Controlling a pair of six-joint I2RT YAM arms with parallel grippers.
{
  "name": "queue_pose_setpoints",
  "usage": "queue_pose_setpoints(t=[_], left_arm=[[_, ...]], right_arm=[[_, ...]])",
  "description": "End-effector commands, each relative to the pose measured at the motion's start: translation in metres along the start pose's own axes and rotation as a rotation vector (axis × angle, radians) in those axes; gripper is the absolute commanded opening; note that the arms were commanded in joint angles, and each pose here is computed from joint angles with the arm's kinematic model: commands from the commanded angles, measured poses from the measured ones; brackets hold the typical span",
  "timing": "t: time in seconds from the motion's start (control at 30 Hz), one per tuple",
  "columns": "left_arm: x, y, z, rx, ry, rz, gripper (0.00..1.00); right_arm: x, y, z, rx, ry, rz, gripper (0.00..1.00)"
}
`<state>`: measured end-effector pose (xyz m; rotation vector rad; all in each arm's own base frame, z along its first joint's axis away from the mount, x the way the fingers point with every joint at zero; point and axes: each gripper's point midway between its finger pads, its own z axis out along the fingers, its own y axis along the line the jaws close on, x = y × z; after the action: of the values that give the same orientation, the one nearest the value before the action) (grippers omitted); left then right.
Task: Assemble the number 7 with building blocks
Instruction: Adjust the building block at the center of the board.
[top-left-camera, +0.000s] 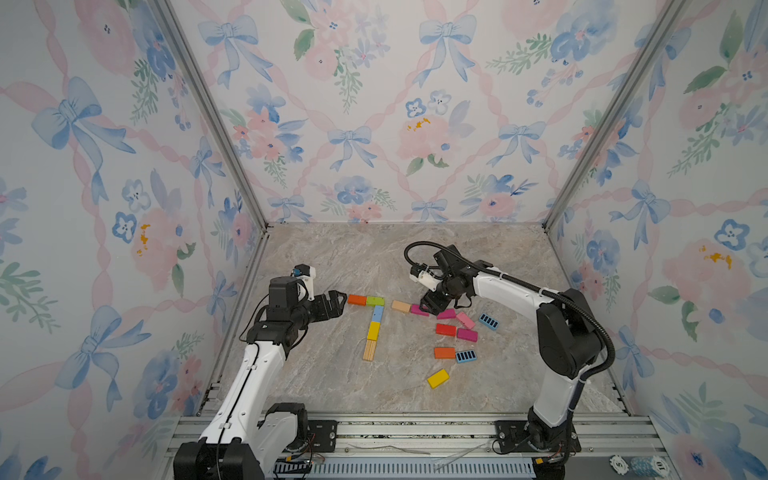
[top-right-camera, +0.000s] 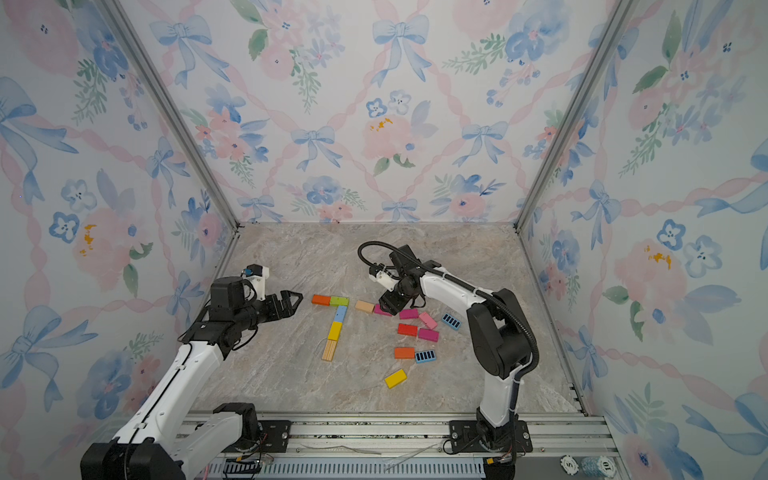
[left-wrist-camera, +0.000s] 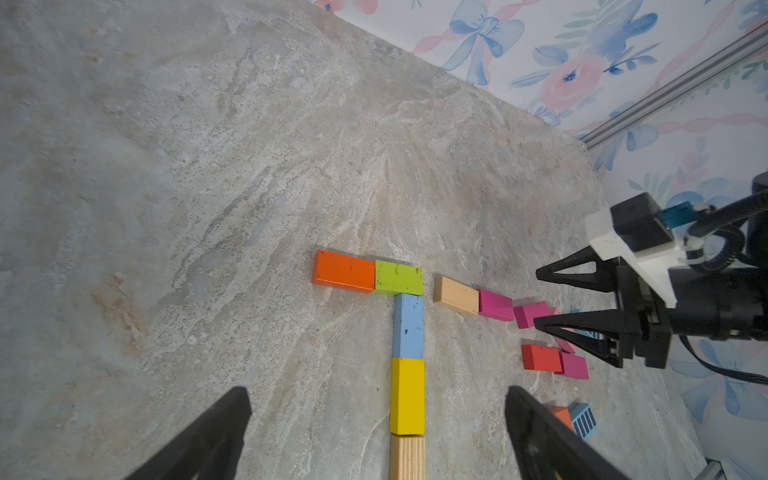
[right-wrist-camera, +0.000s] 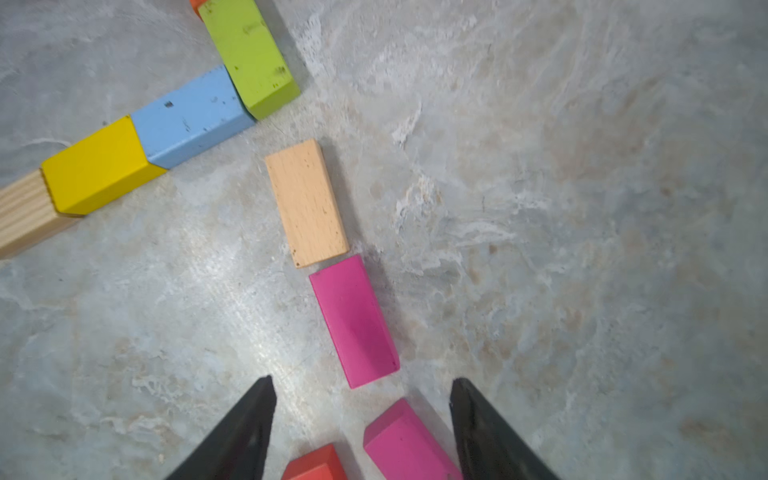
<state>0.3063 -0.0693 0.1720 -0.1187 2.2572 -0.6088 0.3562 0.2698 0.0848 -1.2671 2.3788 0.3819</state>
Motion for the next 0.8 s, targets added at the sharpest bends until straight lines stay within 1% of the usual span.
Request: queue_pose_setpoints(t=[0.0,0.13,0.3,0.57,0.7,0.77], left_arm=[[0.004,0.0,0.003,0.005,0.007,0.016,0.98],[0.003,-0.001,0.001,0.001,-0.002,0.019,0.98],[0.004,0.0,0.002,0.001,0.003,0.019,0.98],[0.004,-0.001,0.003,0.003,0.007,0.018,0.98],[0.004,0.0,0.003,0.003,0.007,0.018,0.98],[0.004,0.0,0.003,0.003,0.009,0.017,0.98]], right_arm=[[-0.012,0.017,0.008,-0.054,0.027,-0.042,0.69],[-0.017,0.023,0.026,-0.09,0.099,-0.139,0.69],[-0.024,0.027,0.048,-0.118,0.14,-0.177,0.67],[-0.016,0.031,0.078,-0.138,0.214,-0.207,0.65],[-0.011,0.031,0.086,-0.13,0.243,-0.224,0.62],[-0.01,0.03,0.088,-0.13,0.251,-0.227,0.57]])
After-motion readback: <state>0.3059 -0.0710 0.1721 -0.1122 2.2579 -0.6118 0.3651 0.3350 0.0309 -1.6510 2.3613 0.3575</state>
